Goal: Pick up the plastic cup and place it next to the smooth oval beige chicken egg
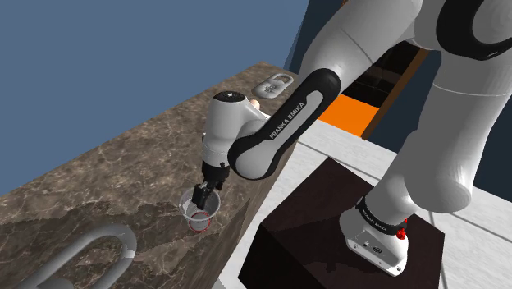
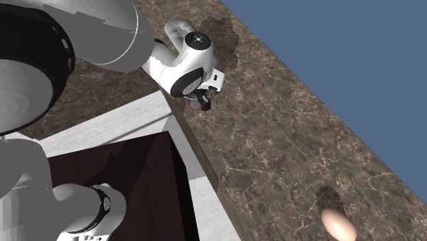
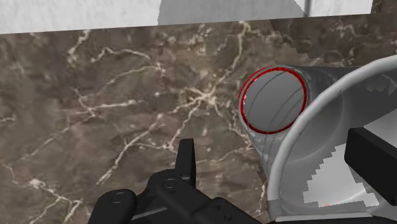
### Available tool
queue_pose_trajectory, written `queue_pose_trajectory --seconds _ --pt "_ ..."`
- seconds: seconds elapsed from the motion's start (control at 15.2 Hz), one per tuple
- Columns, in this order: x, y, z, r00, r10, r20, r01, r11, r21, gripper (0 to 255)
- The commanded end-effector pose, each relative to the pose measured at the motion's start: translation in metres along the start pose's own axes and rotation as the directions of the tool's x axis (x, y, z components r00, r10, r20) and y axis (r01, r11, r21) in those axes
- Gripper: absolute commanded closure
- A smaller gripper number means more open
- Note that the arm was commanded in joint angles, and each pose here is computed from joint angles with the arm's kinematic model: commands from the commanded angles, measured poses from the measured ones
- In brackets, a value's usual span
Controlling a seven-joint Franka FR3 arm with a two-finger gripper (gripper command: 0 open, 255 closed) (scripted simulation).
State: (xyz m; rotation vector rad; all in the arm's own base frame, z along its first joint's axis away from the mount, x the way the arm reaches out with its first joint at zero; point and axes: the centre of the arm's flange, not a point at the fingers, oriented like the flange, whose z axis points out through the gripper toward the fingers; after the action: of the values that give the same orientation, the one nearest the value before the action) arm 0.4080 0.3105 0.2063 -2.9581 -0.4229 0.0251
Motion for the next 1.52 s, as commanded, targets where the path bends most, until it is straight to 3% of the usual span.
queue_pose_trajectory --seconds 0.0,0.59,1.45 --pt "0.0 0.0 0.0 1.0 0.0 0.0 0.0 1.0 0.0 255" --pt "0.0 0.0 0.0 1.0 0.0 0.0 0.0 1.0 0.0 255" --pt "0.0 -0.011 -0.068 1.0 0.0 0.0 0.0 1.0 0.0 255"
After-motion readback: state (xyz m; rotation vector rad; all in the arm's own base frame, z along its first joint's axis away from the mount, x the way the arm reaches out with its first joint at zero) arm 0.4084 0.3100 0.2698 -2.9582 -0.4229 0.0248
